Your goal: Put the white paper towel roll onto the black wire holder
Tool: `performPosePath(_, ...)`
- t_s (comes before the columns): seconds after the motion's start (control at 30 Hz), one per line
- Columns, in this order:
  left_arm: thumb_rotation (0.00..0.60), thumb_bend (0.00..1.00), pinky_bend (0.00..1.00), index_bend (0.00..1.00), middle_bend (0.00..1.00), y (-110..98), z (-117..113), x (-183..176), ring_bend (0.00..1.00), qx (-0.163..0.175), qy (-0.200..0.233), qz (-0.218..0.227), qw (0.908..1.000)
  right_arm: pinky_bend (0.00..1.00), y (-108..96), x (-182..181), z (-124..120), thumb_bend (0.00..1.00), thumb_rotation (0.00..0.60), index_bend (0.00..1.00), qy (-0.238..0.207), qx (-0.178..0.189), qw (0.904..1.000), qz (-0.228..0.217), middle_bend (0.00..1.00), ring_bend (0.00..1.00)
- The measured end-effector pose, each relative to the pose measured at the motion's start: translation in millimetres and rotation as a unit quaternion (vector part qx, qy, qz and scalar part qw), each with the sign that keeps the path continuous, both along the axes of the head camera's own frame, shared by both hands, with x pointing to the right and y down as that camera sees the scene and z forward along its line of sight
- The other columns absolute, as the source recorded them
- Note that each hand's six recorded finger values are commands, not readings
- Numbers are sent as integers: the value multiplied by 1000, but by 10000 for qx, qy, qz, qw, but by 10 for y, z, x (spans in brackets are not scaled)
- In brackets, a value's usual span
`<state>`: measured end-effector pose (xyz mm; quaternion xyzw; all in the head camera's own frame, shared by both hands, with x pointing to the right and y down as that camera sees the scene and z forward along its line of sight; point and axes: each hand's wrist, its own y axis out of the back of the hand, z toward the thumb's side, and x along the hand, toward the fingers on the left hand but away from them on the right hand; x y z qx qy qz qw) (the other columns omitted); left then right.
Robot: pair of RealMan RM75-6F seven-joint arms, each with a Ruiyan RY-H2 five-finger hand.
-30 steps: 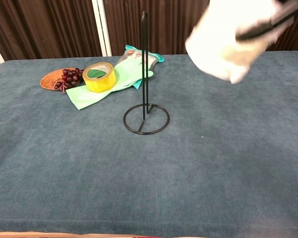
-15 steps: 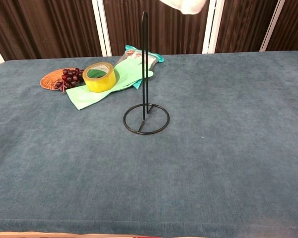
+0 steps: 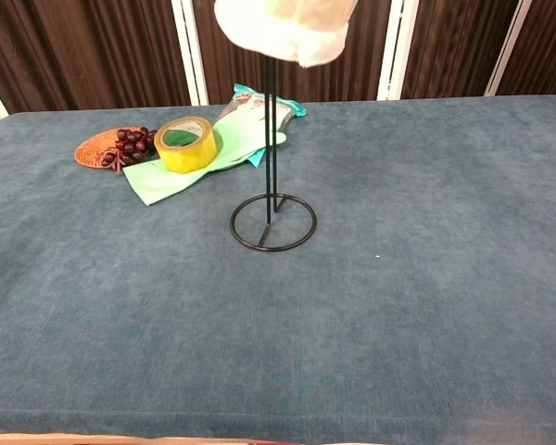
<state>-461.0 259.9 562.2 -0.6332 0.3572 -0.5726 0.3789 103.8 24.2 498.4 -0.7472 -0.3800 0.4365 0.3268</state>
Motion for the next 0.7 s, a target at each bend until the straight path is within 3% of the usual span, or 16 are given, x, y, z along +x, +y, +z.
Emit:
performPosePath(0.5,600,497,53,0,0,-98,112,12,0,-1,12,-25,10000,579,3,-138,256,115,600,828,381,-57,9992,55,695,663)
performPosePath(0.57,600,497,53,0,0,-110,136,21,0,-13,16,-15,10000,571,11,-140,301,115,600,758,416,-120,9990,76,689,631)
performPosePath(0.67,600,497,53,0,0,-128,159,34,0,-7,21,-3,10000,519,26,-158,352,114,600,428,358,-203,9991,91,553,508)
performPosePath(0.7,600,497,53,0,0,-134,164,34,0,0,21,-5,10000,468,29,-163,359,114,600,241,295,-223,9993,99,455,416)
